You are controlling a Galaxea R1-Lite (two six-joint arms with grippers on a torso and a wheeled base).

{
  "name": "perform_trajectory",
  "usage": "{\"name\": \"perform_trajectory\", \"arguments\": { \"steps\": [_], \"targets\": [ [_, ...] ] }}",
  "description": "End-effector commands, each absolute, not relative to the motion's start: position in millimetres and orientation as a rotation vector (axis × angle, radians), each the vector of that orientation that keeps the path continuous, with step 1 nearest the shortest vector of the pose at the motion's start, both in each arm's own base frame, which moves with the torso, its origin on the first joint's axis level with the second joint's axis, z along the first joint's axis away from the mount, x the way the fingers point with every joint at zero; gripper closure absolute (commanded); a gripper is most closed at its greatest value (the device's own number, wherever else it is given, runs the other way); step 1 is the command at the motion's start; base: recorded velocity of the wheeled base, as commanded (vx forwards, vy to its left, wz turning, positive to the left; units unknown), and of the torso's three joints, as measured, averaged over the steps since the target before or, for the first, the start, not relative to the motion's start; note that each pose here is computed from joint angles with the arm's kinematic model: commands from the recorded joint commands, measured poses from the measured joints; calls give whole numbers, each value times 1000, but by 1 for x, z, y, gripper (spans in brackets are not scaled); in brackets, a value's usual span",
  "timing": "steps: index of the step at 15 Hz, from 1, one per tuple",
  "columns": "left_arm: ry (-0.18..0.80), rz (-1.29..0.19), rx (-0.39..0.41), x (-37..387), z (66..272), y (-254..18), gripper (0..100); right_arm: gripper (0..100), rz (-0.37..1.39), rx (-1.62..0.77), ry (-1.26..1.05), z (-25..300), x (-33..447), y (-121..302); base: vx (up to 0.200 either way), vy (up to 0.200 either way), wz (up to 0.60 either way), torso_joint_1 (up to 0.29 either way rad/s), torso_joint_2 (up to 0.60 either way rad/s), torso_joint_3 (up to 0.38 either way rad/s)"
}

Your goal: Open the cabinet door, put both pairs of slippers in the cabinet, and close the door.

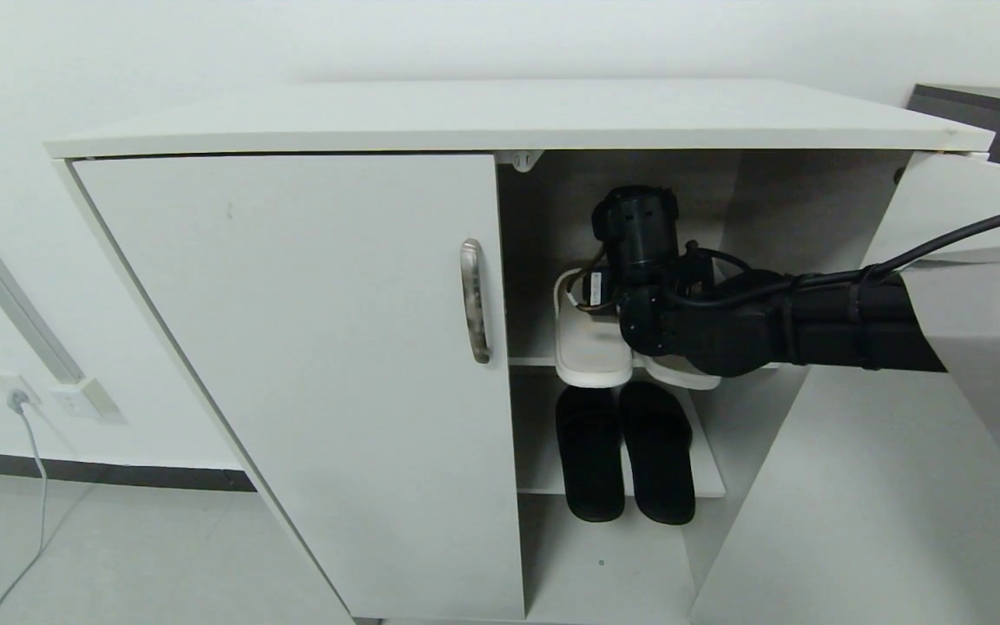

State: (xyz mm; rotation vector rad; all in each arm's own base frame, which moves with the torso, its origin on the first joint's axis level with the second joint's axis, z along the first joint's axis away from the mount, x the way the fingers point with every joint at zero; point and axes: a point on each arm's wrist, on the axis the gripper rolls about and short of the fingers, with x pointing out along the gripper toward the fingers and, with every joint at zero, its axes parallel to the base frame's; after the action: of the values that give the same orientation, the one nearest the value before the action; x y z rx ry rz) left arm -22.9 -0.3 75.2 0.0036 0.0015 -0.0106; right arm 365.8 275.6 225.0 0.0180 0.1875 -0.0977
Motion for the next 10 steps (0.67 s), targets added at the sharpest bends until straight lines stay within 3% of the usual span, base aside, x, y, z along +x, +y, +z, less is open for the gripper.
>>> {"name": "perform_trajectory", "arguments": {
  "steps": [1,10],
  "targets": [
    [3,-11,3,-23,75,0,100,0,-92,17,188,228,359,275,0,0,0,0,0,0],
    [3,-11,3,-23,75,0,100,0,51,-7,198,242,256,261,0,0,0,0,0,0]
  ]
}}
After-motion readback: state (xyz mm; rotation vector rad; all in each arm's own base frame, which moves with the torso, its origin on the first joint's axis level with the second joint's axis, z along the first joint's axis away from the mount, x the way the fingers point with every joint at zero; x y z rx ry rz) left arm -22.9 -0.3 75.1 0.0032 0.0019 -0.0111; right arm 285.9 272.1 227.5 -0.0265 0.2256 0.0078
